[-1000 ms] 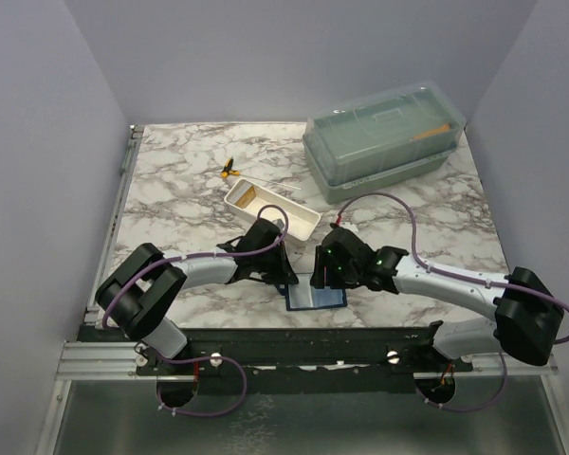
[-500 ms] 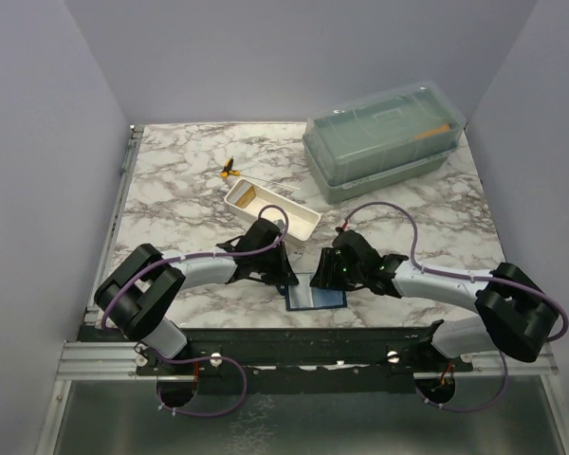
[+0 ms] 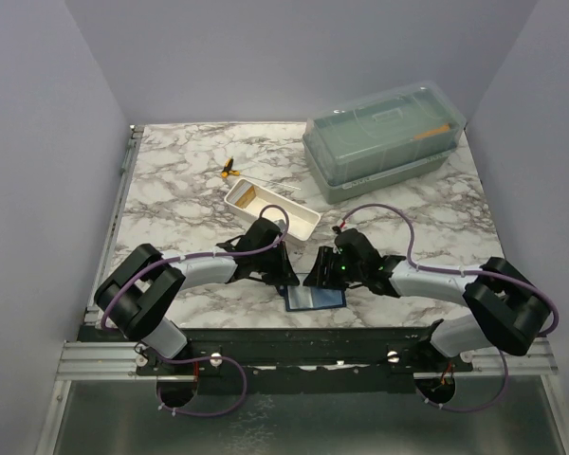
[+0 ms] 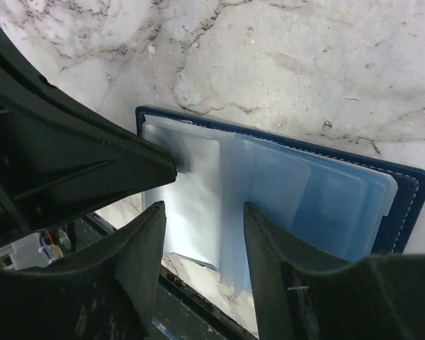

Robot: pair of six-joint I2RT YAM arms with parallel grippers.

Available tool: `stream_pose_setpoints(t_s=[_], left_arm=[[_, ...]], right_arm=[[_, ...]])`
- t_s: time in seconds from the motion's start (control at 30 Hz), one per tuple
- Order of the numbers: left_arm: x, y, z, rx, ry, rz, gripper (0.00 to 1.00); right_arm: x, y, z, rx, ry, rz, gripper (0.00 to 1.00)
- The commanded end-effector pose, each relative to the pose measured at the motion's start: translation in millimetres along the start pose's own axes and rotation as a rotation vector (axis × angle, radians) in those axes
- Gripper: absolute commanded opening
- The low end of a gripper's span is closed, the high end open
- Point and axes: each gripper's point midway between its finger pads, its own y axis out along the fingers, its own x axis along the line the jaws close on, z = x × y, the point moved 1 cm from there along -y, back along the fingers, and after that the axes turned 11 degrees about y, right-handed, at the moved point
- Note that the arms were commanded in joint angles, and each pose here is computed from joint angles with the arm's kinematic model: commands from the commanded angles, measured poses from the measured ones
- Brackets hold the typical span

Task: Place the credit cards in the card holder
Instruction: Open the card holder at the center of the board.

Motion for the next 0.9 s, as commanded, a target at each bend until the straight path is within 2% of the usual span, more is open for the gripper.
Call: stream_pose_setpoints(t_s=[0.0, 0.1, 0.2, 0.33, 0.43, 0.63, 0.73, 0.87], left_arm=[[-7, -4, -7, -0.009, 0.020, 0.021, 0.00], [-10, -4, -9, -0.009, 0.026, 0.031, 0.00], [-15, -5, -11, -0.011, 0.035, 0.047, 0.00], [-21, -8, -15, -0.018, 0.048, 0.066, 0.00], [-24, -9, -15, -0.008, 0.059, 0.080, 0.00], [-25, -10, -13, 0.004, 0.061, 0.085, 0.00], [-23, -10, -10, 0.018, 0.058, 0.078, 0.00], [-32, -18, -13, 0.018, 0.087, 0.103, 0.07]], right_arm=[[16, -9, 3, 0.046, -0.004, -0.038, 0.52], [42, -28, -3, 0.029, -0.019, -0.123, 0.54], [44, -44, -7, 0.002, -0.021, -0.109, 0.56], [25, -52, -15, -0.058, -0.026, 0.003, 0.58], [12, -53, -14, -0.049, -0.027, 0.083, 0.57], [4, -50, -9, -0.058, -0.007, 0.064, 0.47], [-1, -45, -4, -0.044, 0.002, 0.053, 0.46], [-14, -42, -3, -0.042, 0.009, 0.111, 0.50]])
